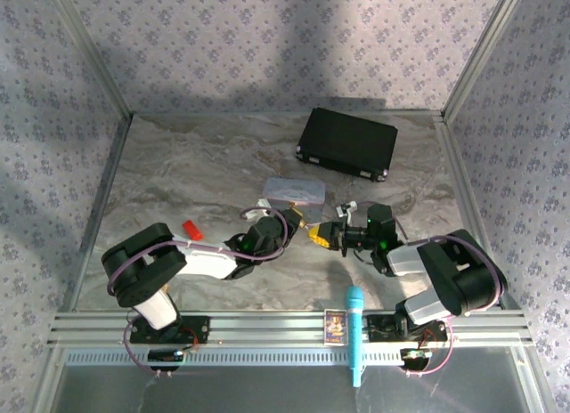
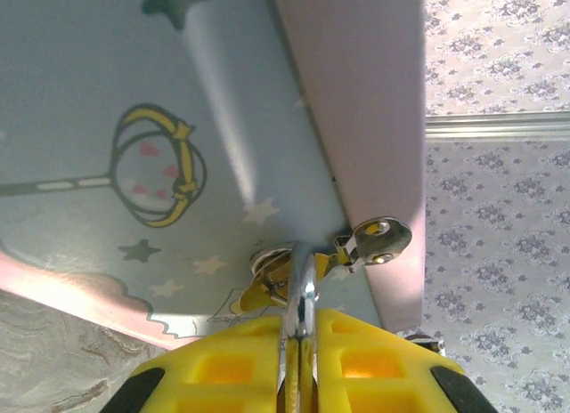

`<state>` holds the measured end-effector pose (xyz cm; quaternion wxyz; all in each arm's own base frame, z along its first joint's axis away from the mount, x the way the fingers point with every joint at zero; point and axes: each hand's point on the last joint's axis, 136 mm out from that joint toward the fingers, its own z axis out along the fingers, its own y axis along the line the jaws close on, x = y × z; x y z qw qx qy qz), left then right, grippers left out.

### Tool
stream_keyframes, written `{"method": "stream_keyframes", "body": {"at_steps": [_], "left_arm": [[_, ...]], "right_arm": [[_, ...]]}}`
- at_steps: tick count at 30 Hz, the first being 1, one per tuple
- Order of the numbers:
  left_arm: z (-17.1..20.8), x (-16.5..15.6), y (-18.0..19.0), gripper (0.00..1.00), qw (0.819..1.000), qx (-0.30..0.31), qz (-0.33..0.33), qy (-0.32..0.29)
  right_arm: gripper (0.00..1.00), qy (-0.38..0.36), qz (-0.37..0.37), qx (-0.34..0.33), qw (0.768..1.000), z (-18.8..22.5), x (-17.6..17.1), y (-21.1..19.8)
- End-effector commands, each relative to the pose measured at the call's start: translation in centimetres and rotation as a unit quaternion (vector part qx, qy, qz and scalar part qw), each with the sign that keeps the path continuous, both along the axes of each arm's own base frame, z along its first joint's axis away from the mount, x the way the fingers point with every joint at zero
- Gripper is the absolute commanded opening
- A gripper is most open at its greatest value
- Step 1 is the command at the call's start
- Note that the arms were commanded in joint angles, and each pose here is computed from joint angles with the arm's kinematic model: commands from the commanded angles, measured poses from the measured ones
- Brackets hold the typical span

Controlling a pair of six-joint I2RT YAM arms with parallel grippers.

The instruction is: Unlock the padlock with the key

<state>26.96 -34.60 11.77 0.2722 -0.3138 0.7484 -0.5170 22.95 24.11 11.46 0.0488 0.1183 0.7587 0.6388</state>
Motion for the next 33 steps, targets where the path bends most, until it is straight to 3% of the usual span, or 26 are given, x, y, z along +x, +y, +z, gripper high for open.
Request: {"method": "stream_keyframes", "body": {"at_steps": [1, 33], "left_arm": [[4.6, -4.5, -5.4, 0.0, 0.989, -0.07, -0.127, -0.022], [2.9, -5.0, -6.5, 0.0, 0.988, -0.061, -0.14, 0.002]], "right_arm": [[0.0, -0.055, -0.025, 0.018, 0.998, 2.8, 2.7, 0.2], [0.0, -0.092, -0.005, -0.056, 0.994, 2.1, 2.8, 0.8]]}}
